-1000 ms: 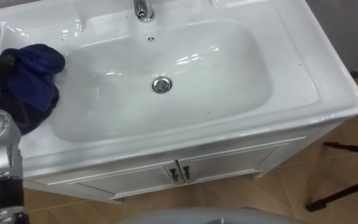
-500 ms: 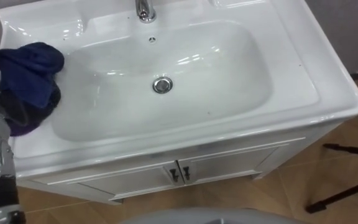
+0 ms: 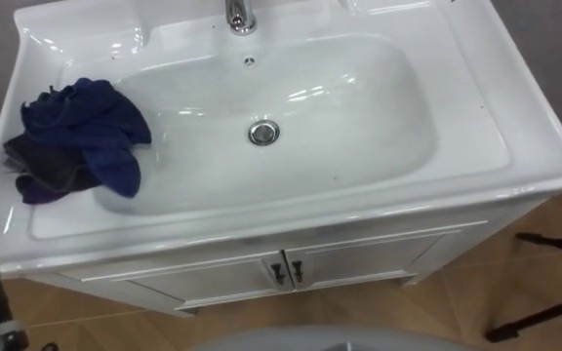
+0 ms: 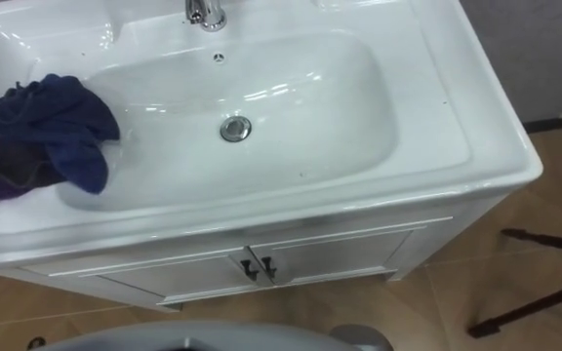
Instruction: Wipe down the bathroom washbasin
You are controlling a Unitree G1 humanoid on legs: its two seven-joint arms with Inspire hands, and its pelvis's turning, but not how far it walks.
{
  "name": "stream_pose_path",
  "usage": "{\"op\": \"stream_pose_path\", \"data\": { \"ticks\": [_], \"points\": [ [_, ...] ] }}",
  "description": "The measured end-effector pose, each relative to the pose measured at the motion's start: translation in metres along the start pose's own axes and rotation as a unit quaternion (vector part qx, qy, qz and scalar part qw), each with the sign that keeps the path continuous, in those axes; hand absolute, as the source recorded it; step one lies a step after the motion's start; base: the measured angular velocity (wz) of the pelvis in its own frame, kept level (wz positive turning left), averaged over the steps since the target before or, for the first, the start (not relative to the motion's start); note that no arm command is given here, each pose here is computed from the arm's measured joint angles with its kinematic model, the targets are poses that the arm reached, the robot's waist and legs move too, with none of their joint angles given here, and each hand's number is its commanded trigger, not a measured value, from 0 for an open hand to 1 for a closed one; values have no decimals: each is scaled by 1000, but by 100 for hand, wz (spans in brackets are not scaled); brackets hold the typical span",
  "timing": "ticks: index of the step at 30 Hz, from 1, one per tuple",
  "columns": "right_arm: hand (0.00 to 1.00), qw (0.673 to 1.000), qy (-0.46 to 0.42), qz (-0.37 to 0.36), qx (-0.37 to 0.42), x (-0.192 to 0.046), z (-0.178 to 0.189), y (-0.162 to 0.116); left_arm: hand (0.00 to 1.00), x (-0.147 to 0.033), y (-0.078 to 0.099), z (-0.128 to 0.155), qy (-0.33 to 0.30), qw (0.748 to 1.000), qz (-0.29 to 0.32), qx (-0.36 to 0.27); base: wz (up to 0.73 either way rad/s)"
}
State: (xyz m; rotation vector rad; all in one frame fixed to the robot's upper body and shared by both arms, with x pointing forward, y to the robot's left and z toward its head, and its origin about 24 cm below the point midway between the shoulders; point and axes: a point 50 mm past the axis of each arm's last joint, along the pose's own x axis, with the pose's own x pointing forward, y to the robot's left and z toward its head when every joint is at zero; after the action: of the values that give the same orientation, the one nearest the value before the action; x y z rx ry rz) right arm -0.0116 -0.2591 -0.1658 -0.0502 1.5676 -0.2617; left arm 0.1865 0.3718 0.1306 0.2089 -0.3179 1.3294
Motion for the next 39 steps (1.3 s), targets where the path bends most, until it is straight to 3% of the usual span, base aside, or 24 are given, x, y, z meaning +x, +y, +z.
{"op": "stream_pose_path", "data": {
  "ticks": [9, 14, 23, 27, 35, 39],
  "points": [
    [0, 1000, 3, -10, -15, 0, -5, -2, 0, 7, 19, 4, -10, 996, 88, -7, 0],
    [0, 1000, 1, -17, -13, -1, -8, -3, 0, 8, 25, 1, -7, 994, 105, 0, 2],
    [0, 1000, 15, -21, -12, -1, -19, -5, 0, 3, 64, -27, 20, 990, 102, 95, 11],
    [0, 999, 18, -20, -18, -2, -22, -8, 0, -2, 92, -54, 62, 980, 99, 160, 16],
    [0, 997, 8, -7, -79, -2, -12, -11, 0, -10, 114, -78, 118, 968, 122, 183, 14],
    [0, 995, 3, -8, -99, -3, -9, -15, 0, -30, 133, -107, 188, 950, 136, 210, -1]
  ]
}}
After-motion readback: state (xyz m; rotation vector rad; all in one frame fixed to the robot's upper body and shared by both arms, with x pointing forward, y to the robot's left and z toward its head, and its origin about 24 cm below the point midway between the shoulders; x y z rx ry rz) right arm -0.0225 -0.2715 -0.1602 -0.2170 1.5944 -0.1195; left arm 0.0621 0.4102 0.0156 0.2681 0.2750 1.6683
